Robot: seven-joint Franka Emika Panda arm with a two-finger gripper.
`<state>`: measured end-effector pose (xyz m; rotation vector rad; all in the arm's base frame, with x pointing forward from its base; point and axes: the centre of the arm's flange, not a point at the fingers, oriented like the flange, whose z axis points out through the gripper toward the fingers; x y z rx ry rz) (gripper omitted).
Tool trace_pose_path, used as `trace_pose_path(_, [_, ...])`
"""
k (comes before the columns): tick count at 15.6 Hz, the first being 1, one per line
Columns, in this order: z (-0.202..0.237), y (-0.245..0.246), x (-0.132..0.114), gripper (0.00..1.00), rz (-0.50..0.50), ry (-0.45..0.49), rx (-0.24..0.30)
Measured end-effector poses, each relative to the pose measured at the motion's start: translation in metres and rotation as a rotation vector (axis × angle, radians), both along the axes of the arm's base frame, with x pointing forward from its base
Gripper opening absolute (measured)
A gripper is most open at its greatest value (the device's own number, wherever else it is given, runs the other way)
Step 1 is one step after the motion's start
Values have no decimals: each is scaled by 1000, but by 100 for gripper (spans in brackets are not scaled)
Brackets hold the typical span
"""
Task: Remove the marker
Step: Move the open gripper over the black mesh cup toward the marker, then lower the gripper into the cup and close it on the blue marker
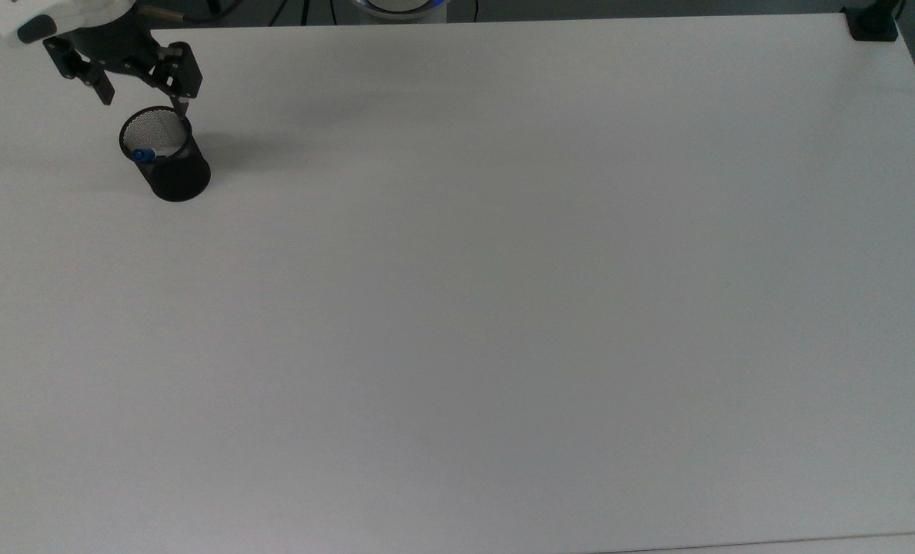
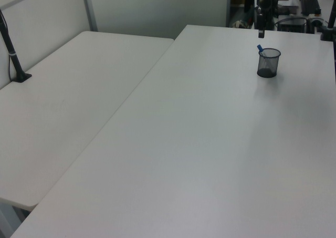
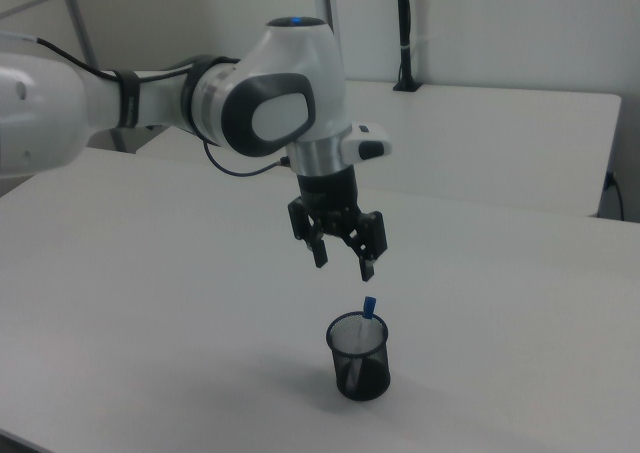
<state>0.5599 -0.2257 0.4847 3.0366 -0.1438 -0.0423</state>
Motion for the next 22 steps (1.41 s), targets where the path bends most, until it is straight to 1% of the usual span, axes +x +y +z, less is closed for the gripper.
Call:
trace_pose_path(1, [-7,-4,2,86,4,1,-4])
trace_pose_path(2, [-13,-6,4,86,8,4,-8])
trace_pose_path(3, [-21,-9,7,83,8,10,-11])
trace_pose_path(6, [-37,-14,11,78,5,17,-19])
trace_pose_path(9, [-49,-14,19,70,12,8,-31])
trace_pose_path(10, [-52,-14,20,70,13,9,-33])
trace_pose_path(11, [-55,-14,21,63,14,11,-34])
trace_pose_path(13, [-59,-13,22,61,16,16,-34])
trace_pose_path(14, [-60,-13,23,57,16,17,-34])
trace_pose_path(15, [-60,-13,23,57,16,17,-34])
trace_pose_path(16, [-60,-13,23,51,16,17,-34])
trace_pose_path(18, [-61,-13,23,46,16,19,-34])
trace_pose_path(19, [-62,-13,23,46,17,22,-34])
trace_pose_path(20, [-64,-13,24,40,19,22,-35])
trace_pose_path(22, [-69,-12,27,38,23,18,-41])
